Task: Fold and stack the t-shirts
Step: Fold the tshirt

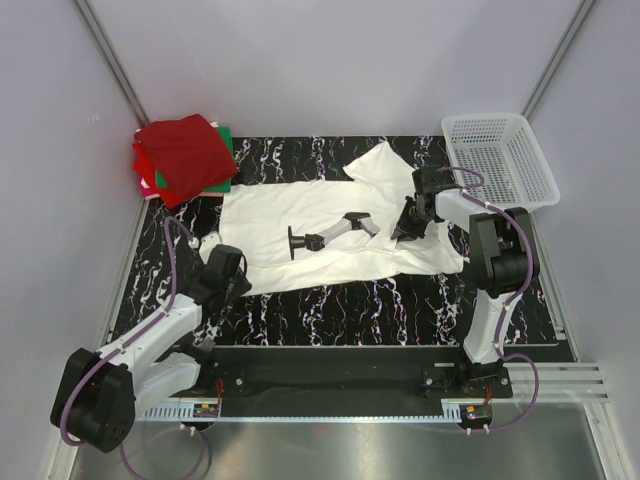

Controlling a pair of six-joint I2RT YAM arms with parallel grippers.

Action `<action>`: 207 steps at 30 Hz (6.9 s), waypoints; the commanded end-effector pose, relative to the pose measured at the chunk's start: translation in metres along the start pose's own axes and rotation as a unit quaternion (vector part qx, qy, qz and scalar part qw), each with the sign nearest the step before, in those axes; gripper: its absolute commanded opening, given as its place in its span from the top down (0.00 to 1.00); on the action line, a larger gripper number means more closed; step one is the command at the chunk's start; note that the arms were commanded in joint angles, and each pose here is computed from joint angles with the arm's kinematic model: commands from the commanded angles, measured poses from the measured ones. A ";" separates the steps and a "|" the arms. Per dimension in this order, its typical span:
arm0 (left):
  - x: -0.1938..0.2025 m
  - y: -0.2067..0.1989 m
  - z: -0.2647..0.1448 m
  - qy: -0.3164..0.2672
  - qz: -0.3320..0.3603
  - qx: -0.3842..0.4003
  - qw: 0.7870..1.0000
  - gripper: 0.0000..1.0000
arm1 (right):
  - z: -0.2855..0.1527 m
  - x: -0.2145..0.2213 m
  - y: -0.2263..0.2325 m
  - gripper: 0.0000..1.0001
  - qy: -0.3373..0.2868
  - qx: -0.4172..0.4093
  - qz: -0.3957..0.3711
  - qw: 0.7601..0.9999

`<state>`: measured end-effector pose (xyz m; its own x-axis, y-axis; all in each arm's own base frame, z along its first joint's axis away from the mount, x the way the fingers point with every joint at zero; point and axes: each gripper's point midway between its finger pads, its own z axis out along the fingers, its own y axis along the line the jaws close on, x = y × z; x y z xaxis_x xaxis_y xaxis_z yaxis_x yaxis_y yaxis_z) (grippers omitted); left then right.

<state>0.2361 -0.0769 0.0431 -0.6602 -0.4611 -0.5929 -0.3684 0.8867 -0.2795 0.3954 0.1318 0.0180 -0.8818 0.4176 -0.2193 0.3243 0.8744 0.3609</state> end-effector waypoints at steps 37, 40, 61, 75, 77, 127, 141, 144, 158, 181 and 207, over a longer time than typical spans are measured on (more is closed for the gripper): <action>-0.014 -0.008 0.003 -0.025 -0.014 0.001 1.000 0.68 | -0.068 -0.048 0.092 0.09 -0.065 -0.024 -0.062 0.996; -0.017 -0.005 -0.005 -0.025 -0.023 -0.012 0.999 0.63 | -0.085 -0.025 0.030 0.05 -0.073 0.013 -0.024 0.997; -0.004 0.017 -0.022 -0.018 -0.080 -0.044 0.996 0.42 | -0.087 0.015 -0.154 0.33 -0.121 0.071 0.192 0.971; -0.002 0.027 -0.011 -0.018 -0.096 -0.079 0.992 0.31 | -0.061 -0.006 -0.172 0.67 -0.116 0.074 0.229 0.964; -0.002 0.029 -0.009 -0.017 -0.097 -0.087 0.991 0.31 | -0.059 -0.005 -0.171 0.72 -0.116 0.071 0.227 0.964; -0.012 0.059 -0.053 -0.005 -0.151 -0.112 0.982 1.00 | -0.169 0.063 -0.138 1.00 -0.143 0.030 0.219 0.965; -0.025 0.054 -0.122 -0.010 -0.201 -0.076 0.977 1.00 | -0.203 0.097 -0.141 1.00 -0.149 0.052 0.289 0.944; -0.021 0.060 -0.134 -0.013 -0.206 -0.072 0.976 1.00 | -0.212 0.107 -0.145 0.98 -0.162 0.059 0.295 0.940; -0.045 0.072 -0.212 -0.079 -0.204 -0.023 0.976 0.33 | -0.267 0.096 -0.148 0.00 -0.257 0.076 0.270 0.925; -0.120 0.050 -0.206 -0.209 -0.023 -0.002 0.978 0.16 | -0.146 -0.142 0.051 0.06 -0.162 -0.100 -0.035 0.981; -0.120 0.049 -0.202 -0.203 -0.023 -0.008 0.979 0.15 | 0.050 -0.169 0.053 0.43 -0.076 -0.009 -0.102 0.992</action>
<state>0.1604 0.0141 0.2448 -0.3645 -0.4497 -0.8154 -0.4121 0.8632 -0.2918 0.5790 0.1139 0.0296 -0.8654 0.2955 -0.4047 0.1614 0.9289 0.3332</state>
